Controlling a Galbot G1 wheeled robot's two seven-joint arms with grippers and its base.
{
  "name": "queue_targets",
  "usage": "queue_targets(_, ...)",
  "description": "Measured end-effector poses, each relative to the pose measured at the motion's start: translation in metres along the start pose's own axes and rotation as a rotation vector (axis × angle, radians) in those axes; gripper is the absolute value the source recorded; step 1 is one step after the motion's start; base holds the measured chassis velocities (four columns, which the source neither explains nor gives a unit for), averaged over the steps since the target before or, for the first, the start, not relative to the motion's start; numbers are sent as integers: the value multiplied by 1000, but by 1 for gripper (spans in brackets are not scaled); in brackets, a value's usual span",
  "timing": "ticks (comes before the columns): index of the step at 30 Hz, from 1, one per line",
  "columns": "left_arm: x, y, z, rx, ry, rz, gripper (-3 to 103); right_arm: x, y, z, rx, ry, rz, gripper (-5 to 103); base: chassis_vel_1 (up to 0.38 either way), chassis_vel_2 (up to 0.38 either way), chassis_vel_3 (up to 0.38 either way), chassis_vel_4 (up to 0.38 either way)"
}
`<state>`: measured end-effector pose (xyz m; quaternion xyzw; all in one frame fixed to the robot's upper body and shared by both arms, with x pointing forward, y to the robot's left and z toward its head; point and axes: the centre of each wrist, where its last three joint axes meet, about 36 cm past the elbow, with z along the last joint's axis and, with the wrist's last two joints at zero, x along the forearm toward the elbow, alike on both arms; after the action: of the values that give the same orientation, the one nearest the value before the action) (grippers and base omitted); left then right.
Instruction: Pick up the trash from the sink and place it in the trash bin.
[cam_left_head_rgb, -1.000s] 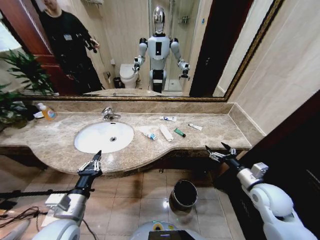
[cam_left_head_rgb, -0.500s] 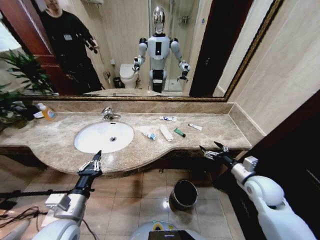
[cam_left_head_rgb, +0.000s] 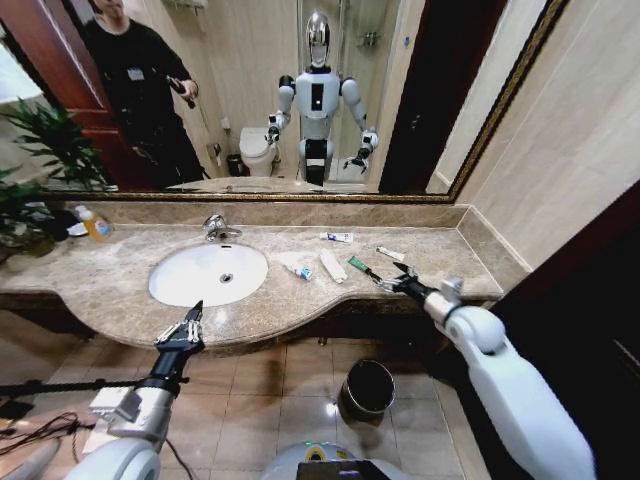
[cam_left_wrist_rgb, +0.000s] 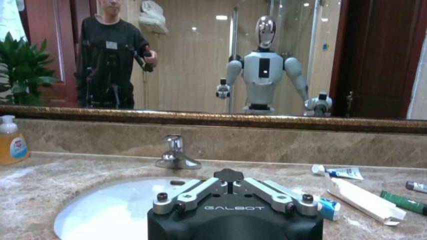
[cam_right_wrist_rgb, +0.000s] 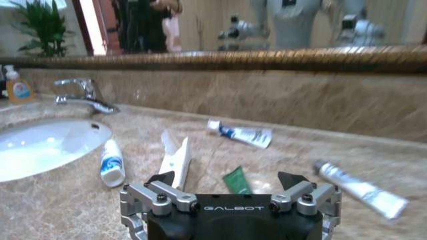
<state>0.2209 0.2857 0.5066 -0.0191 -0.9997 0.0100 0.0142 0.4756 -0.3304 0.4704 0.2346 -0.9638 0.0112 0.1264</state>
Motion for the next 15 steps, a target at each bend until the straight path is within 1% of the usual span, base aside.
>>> queue_targets(1,0,0,0,0,0,0,0,-18,-2,0,-9,27,-7,100,0,0,0,0)
queue_targets(3,0,0,0,0,0,0,0,-37,-6,-5,-13,49,-16,100,0,0,0,0)
queue_targets(4,0,0,0,0,0,0,0,-37,-6,-5,-13,49,-16,100,0,0,0,0)
queue_targets(6,0,0,0,0,0,0,0,-54,-14,-9,-10,74,-16,100,0,0,0,0)
queue_targets(8,0,0,0,0,0,0,0,-56,-15,-10,-9,78,-15,100,0,0,0,0)
queue_targets(10,0,0,0,0,0,0,0,-61,-24,-9,-4,99,-5,100,0,0,0,0)
queue_targets(11,0,0,0,0,0,0,0,-61,-24,-9,-4,99,-5,100,0,0,0,0)
queue_targets(12,0,0,0,0,0,0,0,-61,-27,-8,-4,106,-2,102,0,0,0,0)
queue_targets(14,0,0,0,0,0,0,0,-57,-32,-2,-1,128,0,95,0,0,0,0)
queue_targets(15,0,0,0,0,0,0,0,-57,-32,-2,-1,128,0,95,0,0,0,0)
